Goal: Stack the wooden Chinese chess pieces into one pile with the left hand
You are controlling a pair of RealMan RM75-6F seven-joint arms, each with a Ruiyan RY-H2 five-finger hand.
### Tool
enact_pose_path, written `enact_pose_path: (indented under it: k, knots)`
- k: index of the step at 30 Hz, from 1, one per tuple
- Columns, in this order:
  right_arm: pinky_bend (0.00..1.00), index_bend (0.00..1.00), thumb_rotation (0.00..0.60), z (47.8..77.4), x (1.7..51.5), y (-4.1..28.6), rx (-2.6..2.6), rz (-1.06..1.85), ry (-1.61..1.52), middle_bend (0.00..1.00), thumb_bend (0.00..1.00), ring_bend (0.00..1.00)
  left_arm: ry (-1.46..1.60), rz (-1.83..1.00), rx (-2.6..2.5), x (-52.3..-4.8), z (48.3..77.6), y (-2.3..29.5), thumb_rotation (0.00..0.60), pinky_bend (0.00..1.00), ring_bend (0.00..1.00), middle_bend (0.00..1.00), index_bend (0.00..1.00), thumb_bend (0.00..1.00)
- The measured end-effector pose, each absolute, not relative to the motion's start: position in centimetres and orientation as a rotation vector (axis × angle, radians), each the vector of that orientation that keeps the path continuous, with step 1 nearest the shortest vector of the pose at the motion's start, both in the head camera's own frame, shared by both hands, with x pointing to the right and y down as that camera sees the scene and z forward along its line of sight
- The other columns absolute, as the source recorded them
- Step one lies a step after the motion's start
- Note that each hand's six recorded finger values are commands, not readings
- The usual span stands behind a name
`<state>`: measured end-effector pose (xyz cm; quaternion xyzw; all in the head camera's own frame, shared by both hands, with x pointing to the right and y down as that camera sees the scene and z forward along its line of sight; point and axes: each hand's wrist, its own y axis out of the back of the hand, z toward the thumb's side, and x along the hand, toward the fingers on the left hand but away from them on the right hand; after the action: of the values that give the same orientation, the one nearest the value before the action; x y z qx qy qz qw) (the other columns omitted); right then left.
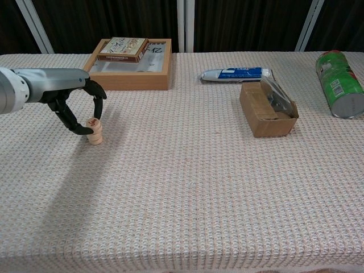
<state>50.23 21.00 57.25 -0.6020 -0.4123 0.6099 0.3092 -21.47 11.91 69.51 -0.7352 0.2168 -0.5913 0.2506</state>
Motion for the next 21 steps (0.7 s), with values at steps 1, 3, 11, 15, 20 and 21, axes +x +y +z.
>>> enact_pose_path:
  k: [1,3,11,15,20,21]
  knots:
    - [0.0,0.0,0.6,57.3,50.2,21.0,-1.59,1.612,-1.089,0.0,0.22,0.0,0.59,-1.611,-2.001,-21.5,69.5,11.9,0.6,0.0,0.0,0.12,0.48,0.26]
    - [0.0,0.0,0.6,57.3,50.2,21.0,-1.59,1.614,-1.087,0.0,0.22,0.0,0.595,-1.614,-2.004,-21.6,69.6,11.9,0.6,0.0,0.0,0.12,0.48,0.26]
    - [0.0,0.0,0.6,57.4,50.2,21.0,-1.59,1.619,-1.08,0.0,0.22,0.0,0.607,-1.616,-2.01,-22.0,69.5,11.9,0.6,0.0,0.0,0.12,0.45,0.26]
    - [0.0,0.0,0.6,57.3,50.2,21.0,-1.587,1.618,-1.081,0.0,0.22,0.0,0.612,-1.616,-2.009,-22.1,69.5,11.8,0.6,0.0,0.0,0.11,0.44,0.26]
    - [0.0,0.0,0.6,57.3,50.2,21.0,-1.586,1.621,-1.08,0.0,0.22,0.0,0.621,-1.607,-2.008,-22.1,68.8,11.7,0.6,0.0,0.0,0.1,0.32,0.26]
    - [0.0,0.0,0.6,57.3,50.2,21.0,-1.586,1.62,-1.08,0.0,0.22,0.0,0.627,-1.602,-2.005,-22.2,68.4,11.7,0.6,0.0,0.0,0.09,0.3,0.26]
